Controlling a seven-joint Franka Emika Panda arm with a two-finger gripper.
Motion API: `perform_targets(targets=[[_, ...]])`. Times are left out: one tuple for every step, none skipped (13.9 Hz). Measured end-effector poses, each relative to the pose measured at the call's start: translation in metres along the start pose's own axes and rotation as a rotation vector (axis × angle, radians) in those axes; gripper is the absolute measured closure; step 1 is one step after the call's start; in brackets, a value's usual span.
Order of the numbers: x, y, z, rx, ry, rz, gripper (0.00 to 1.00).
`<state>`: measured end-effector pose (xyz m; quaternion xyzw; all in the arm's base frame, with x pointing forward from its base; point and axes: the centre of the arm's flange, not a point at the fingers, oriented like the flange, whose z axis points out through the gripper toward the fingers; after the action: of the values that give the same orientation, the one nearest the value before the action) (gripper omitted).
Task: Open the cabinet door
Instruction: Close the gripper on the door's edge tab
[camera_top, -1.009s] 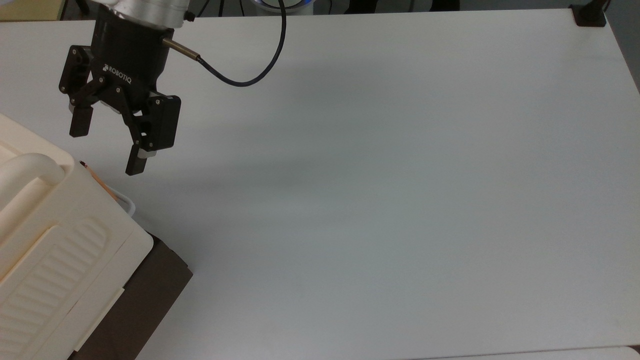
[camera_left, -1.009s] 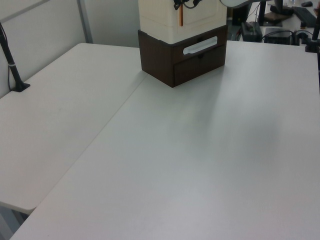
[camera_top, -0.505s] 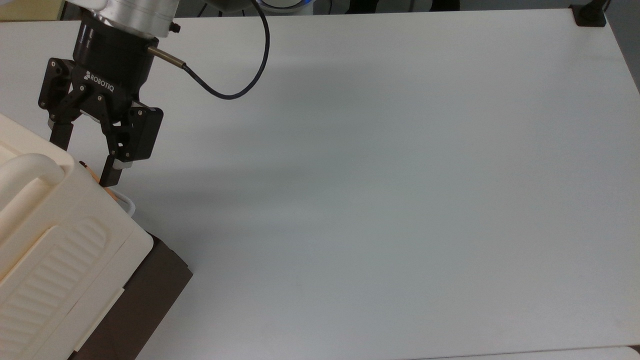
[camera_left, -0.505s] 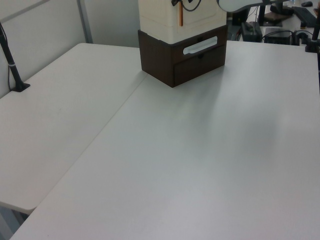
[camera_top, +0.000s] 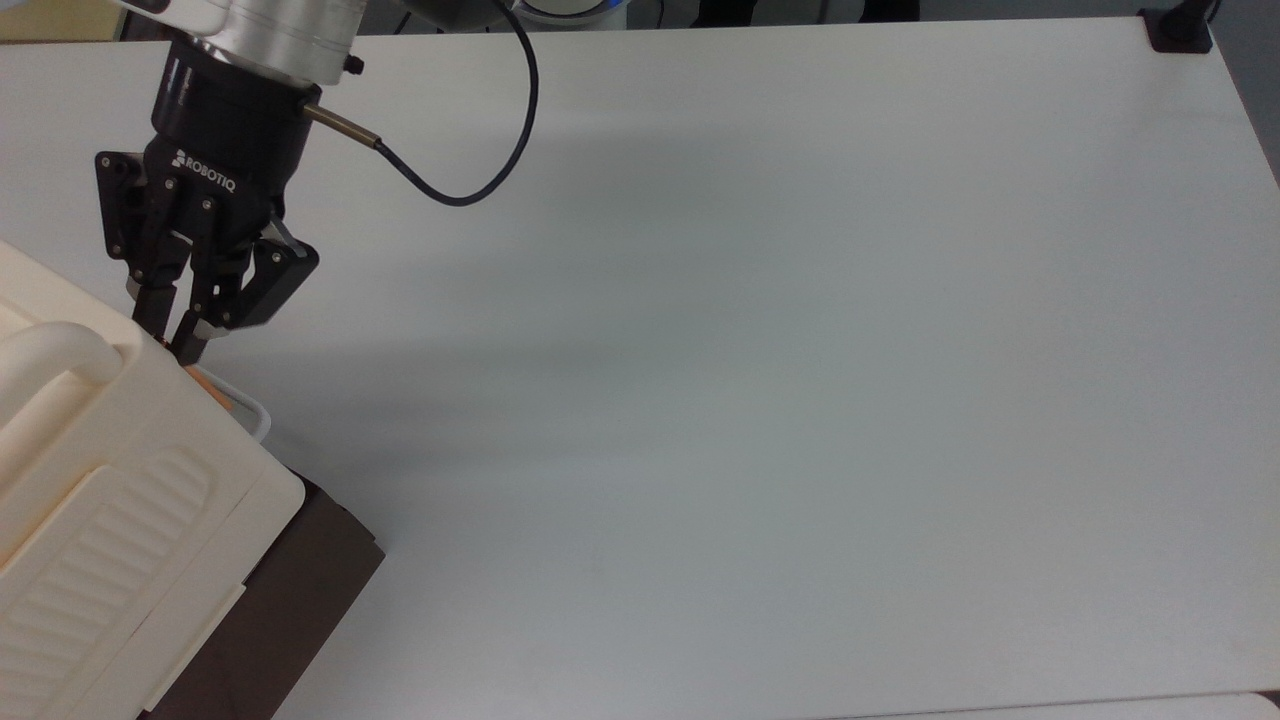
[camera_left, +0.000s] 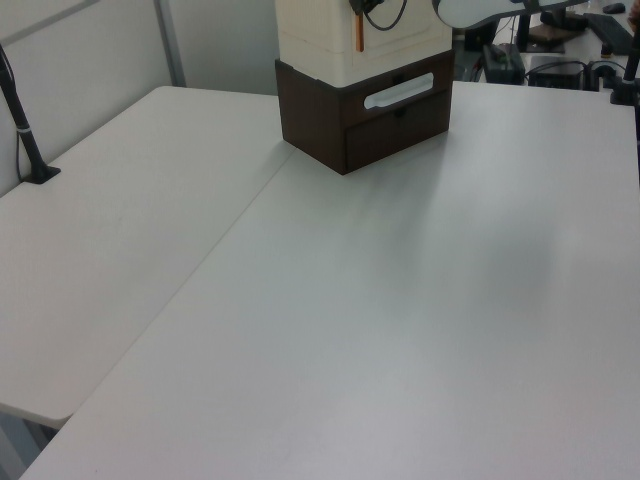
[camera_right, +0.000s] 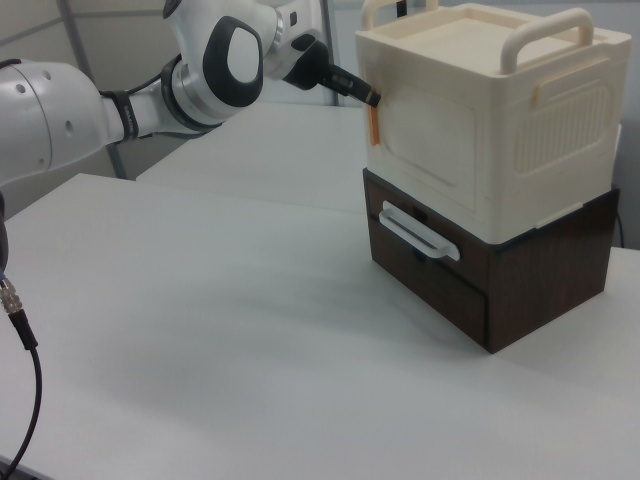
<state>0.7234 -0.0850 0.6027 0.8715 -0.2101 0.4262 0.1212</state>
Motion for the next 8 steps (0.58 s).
perform_targets(targets=[[0.0002, 0.0004, 0.0, 0.0, 0.0, -0.016, 0.74], [-0.0004, 0.0001, 0.0003, 0.0, -0.001, -0.022, 0.78], [-0.0006, -0.0011, -0.0001, 0.002, -0.001, -0.027, 0.81], [-0.001, -0.0013, 0.0001, 0.002, -0.002, -0.029, 0.82], [-0.0011, -0.0014, 0.0, 0.002, -0.003, -0.037, 0.83], [-0.0012, -0.0017, -0.0007, 0.0, -0.008, -0.047, 0.84], [-0.0012, -0.002, -0.0022, -0.005, -0.021, -0.056, 0.84], [-0.0013, -0.0026, -0.0064, -0.012, -0.052, -0.067, 0.84]])
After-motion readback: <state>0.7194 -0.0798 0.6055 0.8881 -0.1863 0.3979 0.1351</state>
